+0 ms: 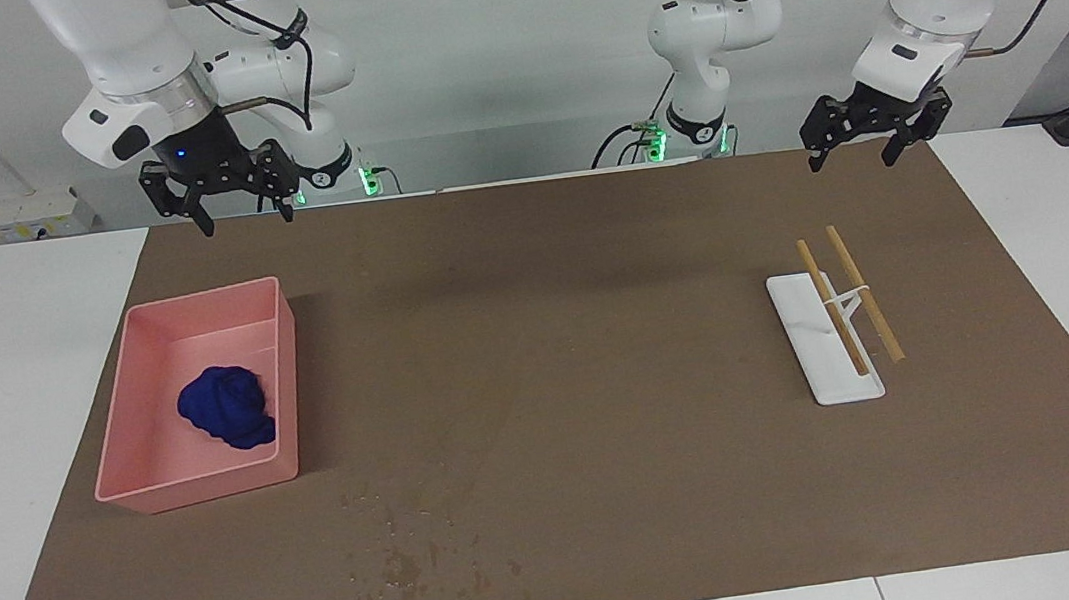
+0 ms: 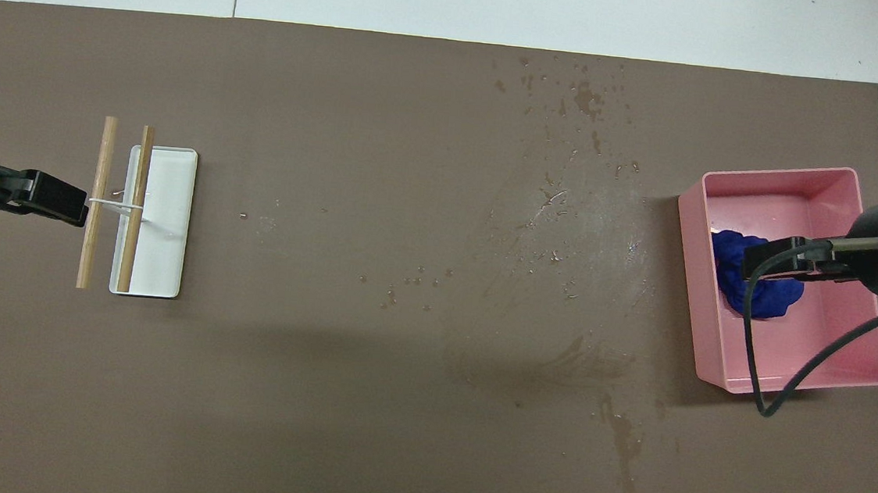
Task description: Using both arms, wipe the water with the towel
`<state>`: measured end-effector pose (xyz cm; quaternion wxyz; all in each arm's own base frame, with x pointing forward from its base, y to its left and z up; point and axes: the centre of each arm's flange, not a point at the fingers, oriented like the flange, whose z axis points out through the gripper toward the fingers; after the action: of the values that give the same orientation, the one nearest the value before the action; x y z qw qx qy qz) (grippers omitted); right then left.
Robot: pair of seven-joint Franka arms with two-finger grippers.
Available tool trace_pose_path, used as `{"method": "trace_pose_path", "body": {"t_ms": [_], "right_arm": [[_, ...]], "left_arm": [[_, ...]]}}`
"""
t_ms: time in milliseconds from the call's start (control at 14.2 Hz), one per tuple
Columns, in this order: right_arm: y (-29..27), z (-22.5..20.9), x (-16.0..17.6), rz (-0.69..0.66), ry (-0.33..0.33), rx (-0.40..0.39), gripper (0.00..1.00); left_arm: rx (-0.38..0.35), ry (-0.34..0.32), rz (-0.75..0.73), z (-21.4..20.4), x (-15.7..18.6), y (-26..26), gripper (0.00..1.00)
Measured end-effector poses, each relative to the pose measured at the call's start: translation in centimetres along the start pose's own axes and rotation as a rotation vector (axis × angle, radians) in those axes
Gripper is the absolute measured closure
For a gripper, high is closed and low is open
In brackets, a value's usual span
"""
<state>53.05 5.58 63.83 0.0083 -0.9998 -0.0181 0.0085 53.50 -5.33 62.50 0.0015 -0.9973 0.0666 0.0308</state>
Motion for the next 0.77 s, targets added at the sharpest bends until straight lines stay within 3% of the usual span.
{"method": "trace_pose_path", "body": {"t_ms": [772], "right_arm": [[1.9,0.1,0.2,0.036,0.008,0.002,0.0]], "left_arm": [[0.0,0.0,0.0,0.0,0.0,0.0,0.0]]}}
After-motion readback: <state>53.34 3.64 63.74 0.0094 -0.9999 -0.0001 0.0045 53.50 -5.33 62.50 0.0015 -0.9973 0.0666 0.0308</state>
